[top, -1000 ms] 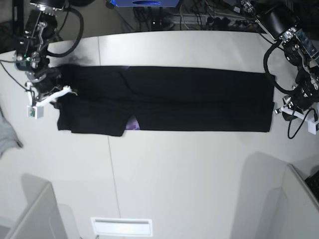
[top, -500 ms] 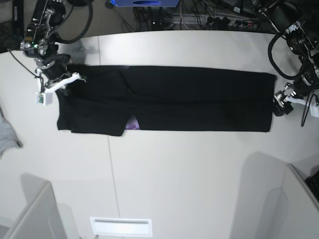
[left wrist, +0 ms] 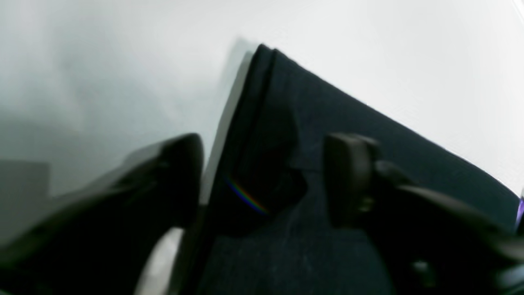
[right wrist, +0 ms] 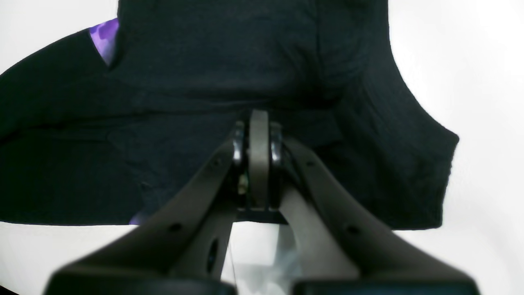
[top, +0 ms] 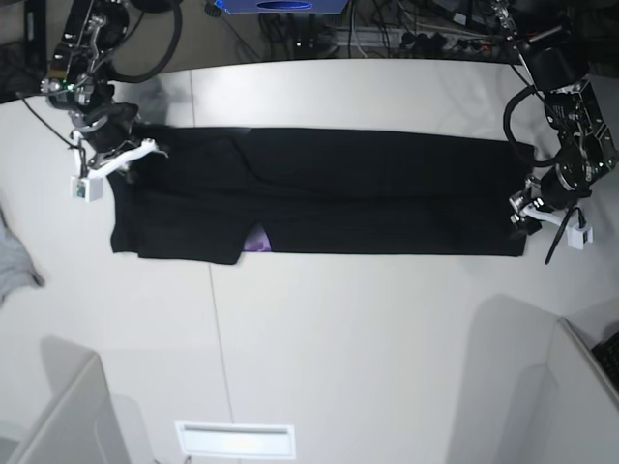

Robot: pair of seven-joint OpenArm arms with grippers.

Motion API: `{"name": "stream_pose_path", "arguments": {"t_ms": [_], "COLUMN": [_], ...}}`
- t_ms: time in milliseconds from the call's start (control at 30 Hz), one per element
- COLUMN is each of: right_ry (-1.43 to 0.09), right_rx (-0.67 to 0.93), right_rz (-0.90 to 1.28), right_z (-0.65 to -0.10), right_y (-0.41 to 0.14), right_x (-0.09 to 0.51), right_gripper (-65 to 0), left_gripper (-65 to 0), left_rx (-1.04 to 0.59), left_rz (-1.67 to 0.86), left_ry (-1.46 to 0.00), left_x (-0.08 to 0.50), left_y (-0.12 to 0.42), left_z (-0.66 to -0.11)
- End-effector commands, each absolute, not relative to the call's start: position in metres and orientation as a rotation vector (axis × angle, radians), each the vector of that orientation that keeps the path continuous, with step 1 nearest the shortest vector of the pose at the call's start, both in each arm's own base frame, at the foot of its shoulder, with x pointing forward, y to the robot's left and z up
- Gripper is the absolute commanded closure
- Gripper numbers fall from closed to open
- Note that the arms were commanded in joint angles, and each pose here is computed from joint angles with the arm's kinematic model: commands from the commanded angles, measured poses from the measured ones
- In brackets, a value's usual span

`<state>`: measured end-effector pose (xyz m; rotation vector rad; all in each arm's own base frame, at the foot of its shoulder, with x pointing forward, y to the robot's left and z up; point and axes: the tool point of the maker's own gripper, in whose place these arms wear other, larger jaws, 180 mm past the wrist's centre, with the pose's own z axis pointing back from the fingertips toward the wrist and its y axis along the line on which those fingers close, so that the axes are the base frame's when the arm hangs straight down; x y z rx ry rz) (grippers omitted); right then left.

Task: Fold the T-shirt properly
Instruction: 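Grasp the folded strip's end with the left gripper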

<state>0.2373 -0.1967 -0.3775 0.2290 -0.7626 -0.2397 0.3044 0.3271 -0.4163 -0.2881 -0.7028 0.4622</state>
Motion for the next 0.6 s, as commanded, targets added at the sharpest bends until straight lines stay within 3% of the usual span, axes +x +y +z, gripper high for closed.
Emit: {"name": "stream_pose_path", "arguments": {"t_ms": [0,200,300,567], "right_ry": [-0.812,-0.815,-0.816,-0.81], "right_rx": [0.224,0.224,0.224,0.225], "right_rz": [-0.23,-0.229,-0.229,-0.229], "right_z": [-0.365,-0.364,-0.364,-0.365], "right_y": [-0.2,-0.2,-0.2,-0.2], "right_x": [0.245,0.246,0.246,0.245], "right_gripper": [0.0,0.0,0.0,0.0], "left_gripper": [-35.2,-14.2,0.0,0.0], "left_rx": [-0.286,-0.282,-0.278,-0.203], "left_rz": [0.432,0.414,0.419,0.388], "left_ry": [-0.644,-0.604,-0.599,-0.628], "left_x": [0.298,0.287,0.283,0.284], "left_y": [0.321,0.315,0.317,0.35], "left_z": [-0.423,-0.434,-0.435,-0.414]}}
